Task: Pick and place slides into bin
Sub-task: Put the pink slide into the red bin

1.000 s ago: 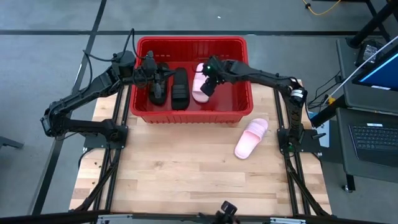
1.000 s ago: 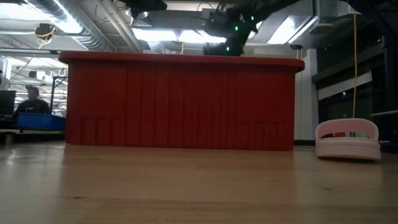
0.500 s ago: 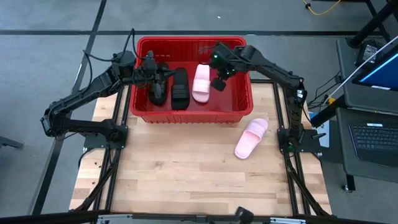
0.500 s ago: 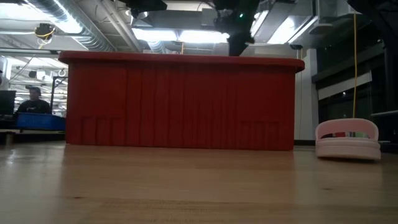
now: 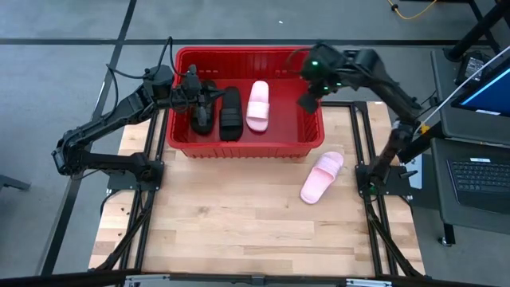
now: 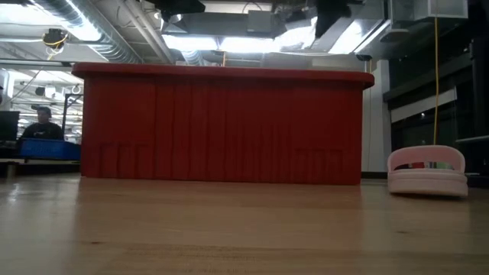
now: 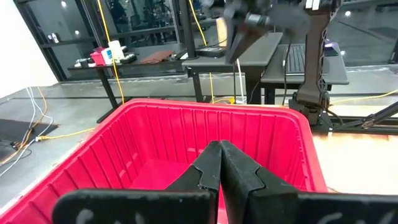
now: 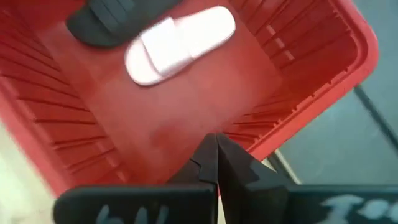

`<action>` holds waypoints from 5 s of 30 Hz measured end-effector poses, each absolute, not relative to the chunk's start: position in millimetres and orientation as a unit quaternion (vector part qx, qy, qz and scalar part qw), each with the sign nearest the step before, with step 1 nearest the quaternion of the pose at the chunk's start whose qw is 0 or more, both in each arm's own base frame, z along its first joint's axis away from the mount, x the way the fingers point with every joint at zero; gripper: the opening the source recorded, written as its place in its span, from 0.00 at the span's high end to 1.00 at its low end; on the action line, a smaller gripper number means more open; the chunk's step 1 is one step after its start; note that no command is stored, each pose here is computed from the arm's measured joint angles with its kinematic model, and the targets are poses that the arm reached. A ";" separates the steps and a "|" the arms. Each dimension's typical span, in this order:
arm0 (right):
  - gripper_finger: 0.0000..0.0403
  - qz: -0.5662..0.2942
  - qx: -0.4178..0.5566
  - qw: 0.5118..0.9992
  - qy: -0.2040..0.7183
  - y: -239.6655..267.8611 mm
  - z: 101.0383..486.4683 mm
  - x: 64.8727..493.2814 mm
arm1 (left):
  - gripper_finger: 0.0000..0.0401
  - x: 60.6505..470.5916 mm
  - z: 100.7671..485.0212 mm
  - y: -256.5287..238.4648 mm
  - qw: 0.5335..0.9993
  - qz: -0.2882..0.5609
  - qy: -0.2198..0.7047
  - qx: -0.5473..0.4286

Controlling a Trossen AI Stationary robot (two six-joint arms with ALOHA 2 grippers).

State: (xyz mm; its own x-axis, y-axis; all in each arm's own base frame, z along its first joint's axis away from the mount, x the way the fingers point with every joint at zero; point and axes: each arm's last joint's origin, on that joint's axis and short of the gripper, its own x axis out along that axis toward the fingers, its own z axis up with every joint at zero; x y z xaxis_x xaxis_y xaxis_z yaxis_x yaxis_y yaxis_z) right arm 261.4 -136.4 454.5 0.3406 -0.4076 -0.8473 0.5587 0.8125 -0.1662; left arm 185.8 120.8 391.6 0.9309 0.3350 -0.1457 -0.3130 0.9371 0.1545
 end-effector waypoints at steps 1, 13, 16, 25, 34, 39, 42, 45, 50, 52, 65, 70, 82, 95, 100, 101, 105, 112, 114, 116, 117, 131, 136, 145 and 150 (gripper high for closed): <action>1.00 -0.300 0.083 0.819 0.483 -131.9 458.6 257.5 | 1.00 185.8 391.7 120.8 0.980 0.165 0.085 0.065; 1.00 -0.340 0.122 0.788 0.498 -77.5 432.5 212.9 | 0.99 185.7 391.7 120.8 0.980 0.165 0.085 0.065; 1.00 -0.344 0.137 0.775 0.511 -67.0 410.5 201.5 | 1.00 185.8 391.7 120.7 0.981 0.165 0.085 0.065; 0.99 -0.314 0.201 0.791 0.486 -50.7 375.7 168.5 | 0.99 186.5 391.7 119.6 0.981 0.162 0.085 0.064; 0.99 -0.330 0.223 0.766 0.505 -44.2 344.7 144.2 | 0.99 195.4 392.0 104.7 0.987 0.123 0.080 0.069; 0.99 -0.290 0.252 0.748 0.541 -39.8 323.3 139.7 | 1.00 199.7 394.6 97.0 0.989 0.105 0.066 0.075; 0.99 -0.258 0.271 0.742 0.556 -37.2 311.2 138.6 | 0.99 202.2 395.5 91.9 0.991 0.093 0.061 0.078; 0.99 -0.237 0.276 0.741 0.565 -36.7 299.7 137.4 | 1.00 204.8 397.6 86.5 0.993 0.081 0.049 0.076; 0.99 -0.238 0.269 0.733 0.577 -40.3 286.4 132.5 | 0.99 208.7 400.5 77.1 0.995 0.065 0.034 0.075; 0.99 -0.236 0.263 0.735 0.578 -42.0 283.5 130.7 | 1.00 210.0 400.4 73.6 0.995 0.056 0.033 0.074; 0.99 -0.206 0.277 0.750 0.564 -54.9 264.4 121.4 | 0.99 215.9 400.4 56.2 0.995 0.070 0.035 0.065; 0.99 -0.168 0.294 0.764 0.549 -61.9 243.6 123.2 | 0.99 217.3 400.4 51.3 0.994 0.074 0.035 0.066; 0.99 -0.152 0.342 0.757 0.536 -79.7 211.4 106.2 | 1.00 218.9 400.3 44.1 0.995 0.071 0.034 0.053; 0.99 -0.122 0.431 0.762 0.468 -90.5 216.0 97.8 | 0.99 219.3 400.3 42.1 0.994 0.087 0.035 0.054; 0.99 -0.145 0.454 0.749 0.459 -93.5 215.9 95.0 | 1.00 219.3 400.3 42.1 0.994 0.087 0.035 0.055; 0.98 -0.150 0.458 0.747 0.458 -94.1 215.9 94.5 | 0.99 219.3 400.3 42.1 0.994 0.087 0.035 0.055; 0.92 -0.162 0.473 0.739 0.452 -95.3 215.9 93.3 | 0.99 219.3 400.3 42.1 0.994 0.086 0.035 0.054; 0.72 -0.173 0.491 0.726 0.449 -95.0 215.8 93.1 | 0.99 219.3 400.3 42.1 0.994 0.086 0.035 0.054; 0.66 -0.174 0.491 0.725 0.450 -94.9 215.7 93.0 | 1.00 219.3 400.3 42.1 0.994 0.086 0.035 0.054; 0.62 -0.173 0.493 0.723 0.452 -95.0 215.4 93.1 | 0.99 219.3 400.3 42.1 0.994 0.086 0.035 0.054; 0.60 -0.174 0.494 0.721 0.453 -95.3 214.8 93.3 | 0.99 219.3 400.3 42.1 0.994 0.086 0.035 0.055; 0.56 -0.186 0.541 0.666 0.479 -101.9 177.8 98.5 | 1.00 219.3 400.3 42.0 0.994 0.086 0.036 0.055; 0.56 -0.177 0.521 0.685 0.477 -106.2 175.5 101.8 | 0.99 219.3 400.3 42.0 0.994 0.086 0.035 0.054; 0.56 -0.202 0.526 0.661 0.496 -109.4 169.3 102.6 | 0.99 219.3 400.3 42.0 0.994 0.086 0.035 0.054; 0.56 -0.195 0.538 0.645 0.507 -110.8 164.0 104.1 | 0.99 219.3 399.9 42.0 0.994 0.085 0.037 0.054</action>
